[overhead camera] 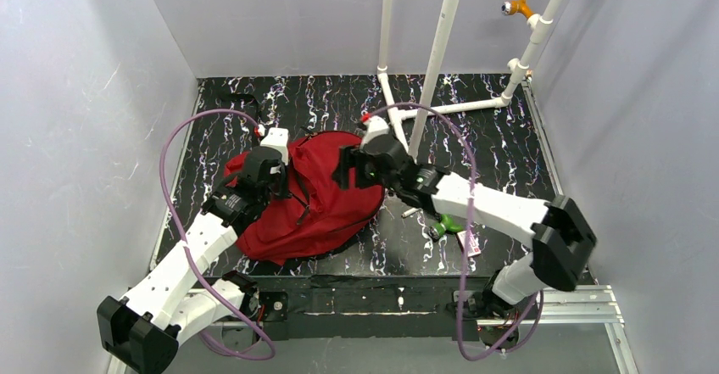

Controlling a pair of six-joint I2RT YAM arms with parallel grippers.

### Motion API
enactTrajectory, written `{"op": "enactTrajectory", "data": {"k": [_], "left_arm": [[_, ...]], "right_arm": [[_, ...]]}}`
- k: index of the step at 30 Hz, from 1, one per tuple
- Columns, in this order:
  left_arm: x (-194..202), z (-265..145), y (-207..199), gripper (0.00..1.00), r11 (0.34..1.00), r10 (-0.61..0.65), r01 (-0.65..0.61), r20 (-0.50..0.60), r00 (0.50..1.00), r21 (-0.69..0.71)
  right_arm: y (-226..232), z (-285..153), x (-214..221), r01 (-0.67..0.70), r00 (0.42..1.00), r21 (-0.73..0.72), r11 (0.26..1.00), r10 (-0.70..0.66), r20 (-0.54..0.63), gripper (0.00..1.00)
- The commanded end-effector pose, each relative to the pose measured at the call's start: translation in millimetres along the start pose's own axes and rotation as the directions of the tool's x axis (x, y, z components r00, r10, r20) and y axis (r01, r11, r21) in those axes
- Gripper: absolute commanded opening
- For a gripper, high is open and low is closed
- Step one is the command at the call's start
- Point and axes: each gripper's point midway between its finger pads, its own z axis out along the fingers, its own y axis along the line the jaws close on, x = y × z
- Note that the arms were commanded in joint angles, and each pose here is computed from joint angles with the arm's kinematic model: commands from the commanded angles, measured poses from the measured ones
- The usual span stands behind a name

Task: Pack the student bag
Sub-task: Place the stationery in the student bag.

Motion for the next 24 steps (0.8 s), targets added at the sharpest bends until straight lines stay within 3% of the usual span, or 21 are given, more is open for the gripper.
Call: {"op": "enactTrajectory", "data": {"k": [1,6,11,24], "left_arm": [[-7,0,2,0.00,1.000,-0.007,0.007,0.021,1.000,-0.007],[-7,1,0,0.00,1.000,-0.009,0.009,0.020,1.000,0.002],[-6,3,-2,0.00,1.000,-0.005,0.005,0.011,1.000,0.010],[-7,0,0,0.00,1.000,-0.008,0.008,0.023,1.000,0.004]], "right_arm": [[-115,-48,12,-0.051,0.991,0.510,0.859,-0.019,0.131,0.82],[-153,-63,35,-0.205,0.970,0.600,0.773,0.076,0.232,0.87],[-180,-57,39,-0.242,0.963,0.677,0.695,0.086,0.256,0.88],[-190,4,49,-0.125,0.991,0.635,0.763,0.066,0.116,0.77]]}}
